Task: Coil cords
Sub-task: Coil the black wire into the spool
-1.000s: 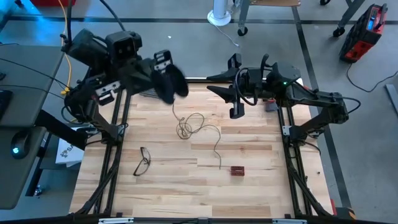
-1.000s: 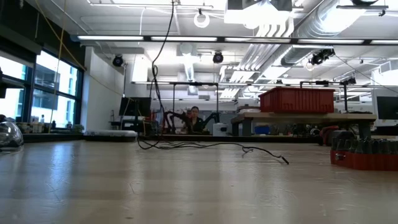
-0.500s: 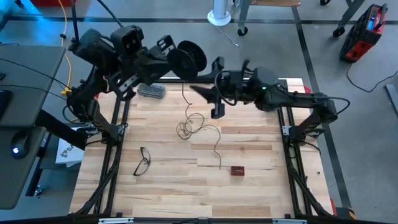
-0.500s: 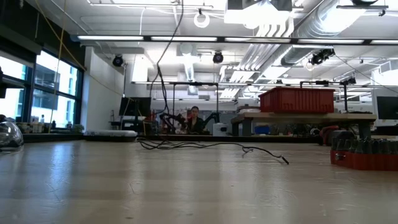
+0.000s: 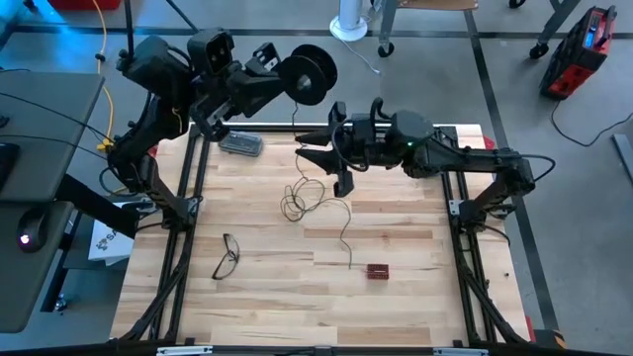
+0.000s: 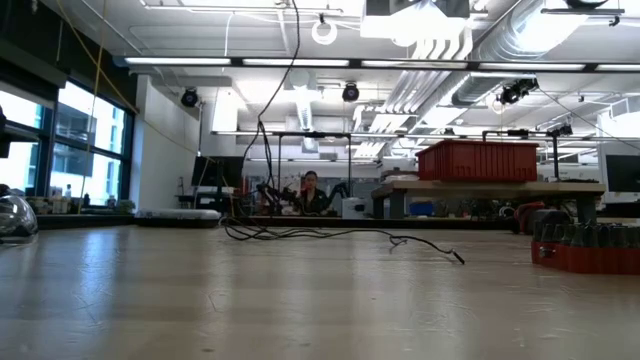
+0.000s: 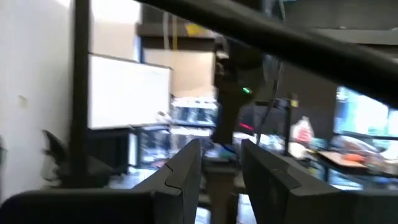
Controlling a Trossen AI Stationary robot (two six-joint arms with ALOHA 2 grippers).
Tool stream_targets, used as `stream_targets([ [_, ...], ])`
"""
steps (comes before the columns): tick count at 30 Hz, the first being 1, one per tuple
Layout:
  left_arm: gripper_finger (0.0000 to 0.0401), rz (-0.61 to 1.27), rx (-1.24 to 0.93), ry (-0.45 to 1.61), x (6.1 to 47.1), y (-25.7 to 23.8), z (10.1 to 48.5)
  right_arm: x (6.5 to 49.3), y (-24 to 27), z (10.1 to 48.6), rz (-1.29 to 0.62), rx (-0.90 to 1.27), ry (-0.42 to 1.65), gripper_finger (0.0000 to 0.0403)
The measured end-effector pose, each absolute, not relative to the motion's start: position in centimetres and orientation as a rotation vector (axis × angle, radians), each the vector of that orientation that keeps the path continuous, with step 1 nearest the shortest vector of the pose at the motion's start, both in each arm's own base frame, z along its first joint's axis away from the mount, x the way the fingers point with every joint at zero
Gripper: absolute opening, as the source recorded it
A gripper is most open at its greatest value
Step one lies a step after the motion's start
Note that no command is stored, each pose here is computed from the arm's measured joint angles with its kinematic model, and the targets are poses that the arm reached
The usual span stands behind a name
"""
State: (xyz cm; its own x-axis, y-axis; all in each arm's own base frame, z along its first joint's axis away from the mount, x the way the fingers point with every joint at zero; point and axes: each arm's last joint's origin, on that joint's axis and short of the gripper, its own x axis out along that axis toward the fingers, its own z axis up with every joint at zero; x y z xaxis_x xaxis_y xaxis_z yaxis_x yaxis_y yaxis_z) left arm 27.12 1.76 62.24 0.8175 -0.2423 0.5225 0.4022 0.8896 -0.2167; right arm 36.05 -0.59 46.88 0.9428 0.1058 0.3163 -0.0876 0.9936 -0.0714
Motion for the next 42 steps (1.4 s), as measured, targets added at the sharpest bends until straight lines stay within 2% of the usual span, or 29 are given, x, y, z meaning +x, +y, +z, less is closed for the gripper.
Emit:
stream_targets([
  [8,0.0,-0.352,-0.33,-0.5,27.15,1.72,62.18,36.15,-0.72,46.72,0.007,-0.108,-0.31,0.0108],
  [15,0.0,-0.347,-0.328,-0.486,27.27,1.73,62.04,35.96,-0.1,47.13,0.061,-0.124,-0.352,0.0108],
  [29,0.0,-0.345,-0.326,-0.493,27.24,1.74,62.09,36.4,-0.24,46.48,-0.036,-0.135,-0.299,0.0106],
  [42,0.0,-0.331,-0.33,-0.497,27.25,1.78,62.1,36.41,-0.11,46.45,-0.018,-0.11,-0.297,0.0005],
])
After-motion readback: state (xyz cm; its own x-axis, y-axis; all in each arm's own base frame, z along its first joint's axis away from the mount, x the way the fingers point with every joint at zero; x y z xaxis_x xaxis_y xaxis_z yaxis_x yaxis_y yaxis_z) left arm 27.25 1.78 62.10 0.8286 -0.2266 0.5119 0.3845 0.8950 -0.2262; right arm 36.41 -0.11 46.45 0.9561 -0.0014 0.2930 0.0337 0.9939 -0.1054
